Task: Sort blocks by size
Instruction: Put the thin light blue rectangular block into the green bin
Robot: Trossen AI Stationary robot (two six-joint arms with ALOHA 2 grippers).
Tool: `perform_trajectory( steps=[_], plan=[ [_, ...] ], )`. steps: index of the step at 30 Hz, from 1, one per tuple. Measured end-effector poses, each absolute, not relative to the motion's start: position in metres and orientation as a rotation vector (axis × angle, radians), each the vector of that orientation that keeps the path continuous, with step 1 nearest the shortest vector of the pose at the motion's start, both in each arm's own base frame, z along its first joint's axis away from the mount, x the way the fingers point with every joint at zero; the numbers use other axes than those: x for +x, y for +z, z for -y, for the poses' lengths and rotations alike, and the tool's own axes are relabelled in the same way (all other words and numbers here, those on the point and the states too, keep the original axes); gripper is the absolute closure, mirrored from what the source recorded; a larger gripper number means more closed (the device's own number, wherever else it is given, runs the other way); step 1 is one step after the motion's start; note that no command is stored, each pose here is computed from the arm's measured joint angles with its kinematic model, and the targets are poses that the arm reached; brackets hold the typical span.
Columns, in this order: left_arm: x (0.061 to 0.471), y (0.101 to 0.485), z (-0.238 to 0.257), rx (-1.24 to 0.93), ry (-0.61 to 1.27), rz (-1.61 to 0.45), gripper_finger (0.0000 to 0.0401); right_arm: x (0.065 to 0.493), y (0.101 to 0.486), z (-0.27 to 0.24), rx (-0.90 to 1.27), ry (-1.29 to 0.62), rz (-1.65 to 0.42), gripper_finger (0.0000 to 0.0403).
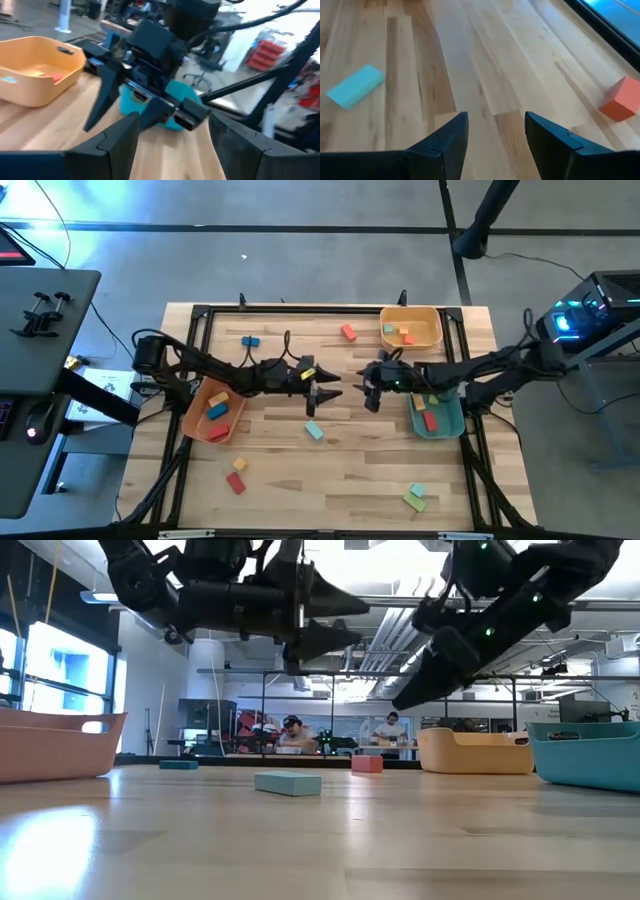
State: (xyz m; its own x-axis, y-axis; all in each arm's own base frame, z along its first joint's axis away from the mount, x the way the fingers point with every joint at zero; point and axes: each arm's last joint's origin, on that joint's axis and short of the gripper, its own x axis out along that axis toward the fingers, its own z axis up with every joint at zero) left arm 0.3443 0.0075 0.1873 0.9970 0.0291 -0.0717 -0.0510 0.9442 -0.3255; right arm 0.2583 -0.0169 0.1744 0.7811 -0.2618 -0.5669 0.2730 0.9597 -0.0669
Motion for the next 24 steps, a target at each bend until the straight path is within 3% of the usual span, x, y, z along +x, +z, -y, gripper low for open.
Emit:
perform_trajectory(
  steps=[14,24],
  plan=[
    [0.333,0.178,-0.074,-0.330,0.198,-0.170,0.0174,0.266,0.146,0.051,0.069,-0.411,-0.676,0.0208],
    [0.317,0.183,-0.128,-0.169,0.317,-0.122,0.0174,0.261,0.148,0.079,0.077,-0.496,-0.646,0.0131]
  ],
)
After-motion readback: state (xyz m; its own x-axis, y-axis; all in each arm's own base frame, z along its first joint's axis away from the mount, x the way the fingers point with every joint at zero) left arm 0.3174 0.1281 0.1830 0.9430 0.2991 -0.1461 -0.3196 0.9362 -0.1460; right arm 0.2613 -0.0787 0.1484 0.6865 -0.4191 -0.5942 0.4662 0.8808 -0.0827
